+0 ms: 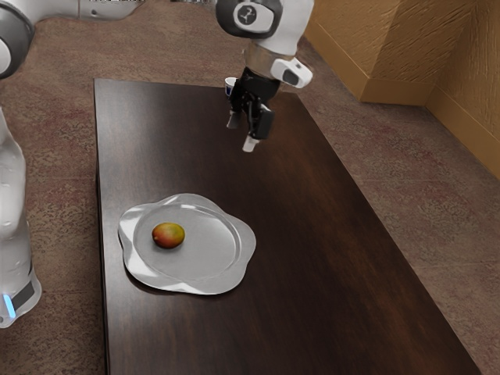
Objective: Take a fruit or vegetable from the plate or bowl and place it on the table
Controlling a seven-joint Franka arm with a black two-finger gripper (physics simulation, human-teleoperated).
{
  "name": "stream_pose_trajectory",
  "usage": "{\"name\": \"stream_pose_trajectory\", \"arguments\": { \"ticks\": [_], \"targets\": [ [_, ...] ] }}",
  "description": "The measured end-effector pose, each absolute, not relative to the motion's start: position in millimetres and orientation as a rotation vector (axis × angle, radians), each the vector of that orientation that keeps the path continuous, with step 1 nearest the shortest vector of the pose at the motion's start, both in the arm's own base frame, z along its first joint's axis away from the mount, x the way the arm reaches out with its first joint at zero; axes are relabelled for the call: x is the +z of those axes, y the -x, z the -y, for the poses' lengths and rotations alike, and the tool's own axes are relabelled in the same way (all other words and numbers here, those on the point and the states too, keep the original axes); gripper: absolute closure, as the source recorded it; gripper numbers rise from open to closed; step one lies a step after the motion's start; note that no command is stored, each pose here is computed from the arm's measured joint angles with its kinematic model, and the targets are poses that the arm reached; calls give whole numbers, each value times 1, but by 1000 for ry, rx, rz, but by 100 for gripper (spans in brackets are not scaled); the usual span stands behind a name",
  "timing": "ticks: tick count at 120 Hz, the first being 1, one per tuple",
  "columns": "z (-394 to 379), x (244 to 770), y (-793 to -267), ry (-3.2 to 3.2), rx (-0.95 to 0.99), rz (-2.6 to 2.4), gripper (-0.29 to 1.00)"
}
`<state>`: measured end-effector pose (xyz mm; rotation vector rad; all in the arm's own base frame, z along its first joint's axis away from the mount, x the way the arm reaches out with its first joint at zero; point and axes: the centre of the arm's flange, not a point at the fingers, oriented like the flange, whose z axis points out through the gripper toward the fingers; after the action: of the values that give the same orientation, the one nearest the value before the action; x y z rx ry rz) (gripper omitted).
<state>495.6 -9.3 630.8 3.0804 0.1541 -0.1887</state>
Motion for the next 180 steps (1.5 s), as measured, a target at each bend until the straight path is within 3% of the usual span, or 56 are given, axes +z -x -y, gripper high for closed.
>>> {"name": "stream_pose_trajectory", "arguments": {
  "ticks": [35,89,127,180],
  "targets": [
    [2,566,-418,-3013,-268,-284,0],
    [36,444,-408,-3048,-281,-332,0],
    [42,441,-409,-3043,-177,-364,0],
    [63,448,-374,-3013,-446,-350,0]
  ]
}}
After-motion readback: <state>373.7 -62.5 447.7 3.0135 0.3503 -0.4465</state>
